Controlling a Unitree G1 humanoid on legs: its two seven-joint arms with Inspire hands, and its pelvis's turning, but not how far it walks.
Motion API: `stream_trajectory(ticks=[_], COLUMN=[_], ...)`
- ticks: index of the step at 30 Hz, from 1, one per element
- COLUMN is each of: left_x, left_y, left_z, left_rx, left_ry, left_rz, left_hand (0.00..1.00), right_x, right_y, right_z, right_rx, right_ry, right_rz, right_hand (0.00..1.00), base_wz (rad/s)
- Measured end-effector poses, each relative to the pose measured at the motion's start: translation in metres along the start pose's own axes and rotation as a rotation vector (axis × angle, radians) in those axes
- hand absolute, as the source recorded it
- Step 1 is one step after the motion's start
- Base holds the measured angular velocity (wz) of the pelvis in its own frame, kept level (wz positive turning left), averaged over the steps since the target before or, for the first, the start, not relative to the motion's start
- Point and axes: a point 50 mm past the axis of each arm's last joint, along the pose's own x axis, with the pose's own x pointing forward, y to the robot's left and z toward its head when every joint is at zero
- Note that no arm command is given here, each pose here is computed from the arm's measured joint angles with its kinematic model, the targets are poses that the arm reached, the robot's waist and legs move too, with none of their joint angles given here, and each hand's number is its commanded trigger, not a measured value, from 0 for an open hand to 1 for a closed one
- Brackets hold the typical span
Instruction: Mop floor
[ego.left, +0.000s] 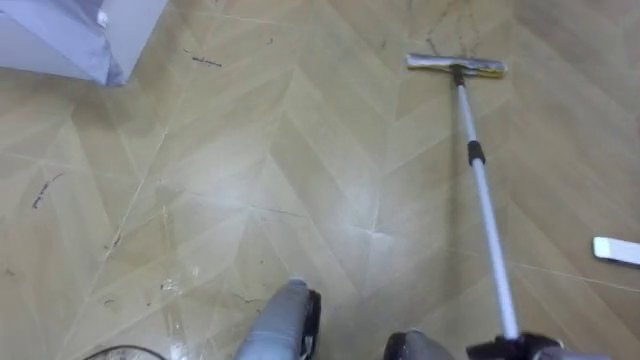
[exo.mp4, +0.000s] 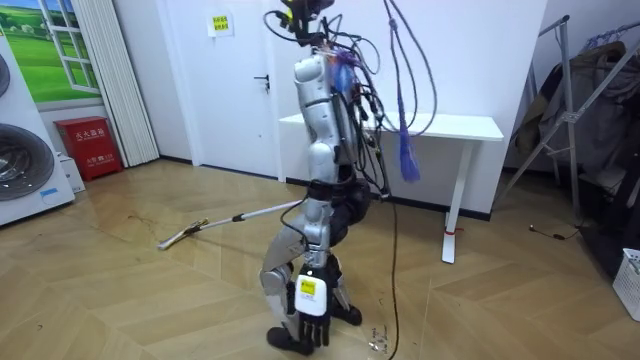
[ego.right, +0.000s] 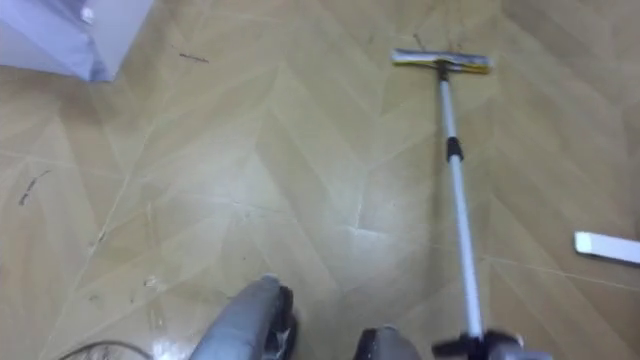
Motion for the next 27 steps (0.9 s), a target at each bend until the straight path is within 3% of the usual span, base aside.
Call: stream_trajectory(ticks=[5, 8, 12, 16, 20, 27], left_x=[0.000, -0.001, -0.002, -0.003, -0.003, -0.003], left_y=[-0.003, -0.004, -0.005, -0.012, -0.013, -0.005], left_z=[0.005, 0.016, 0.018, 0.006, -0.004, 0.008], left_rx=[-0.003, -0.010, -0.014, -0.006, -0.048, -0.052], left_ry=[-0.010, -0.059, -0.082, -0.047, 0.011, -0.033], left_rz=[-0.026, -0.010, 0.022, 0.016, 0.008, 0.041], left_hand=[0.00, 0.00, 0.00, 0.00, 0.00, 0.00], right_x=[-0.001, -0.008, -0.014, -0.016, -0.007, -0.009], right_y=[-0.023, -0.043, -0.028, -0.015, -0.015, -0.018], right_z=[-0.049, -0.101, -0.148, -0.160, -0.120, 0.044], right_rx=[0.016, -0.060, -0.078, -0.110, -0.156, -0.179], right_ry=[0.118, 0.251, 0.358, 0.396, 0.335, -0.059], right_rz=[-0.033, -0.122, -0.131, -0.113, -0.127, -0.153], right_hand=[1.00, 1.00, 1.00, 1.00, 1.00, 1.00], base_wz=[-0.12, 0.14, -0.14, -0.15, -0.17, -0.10])
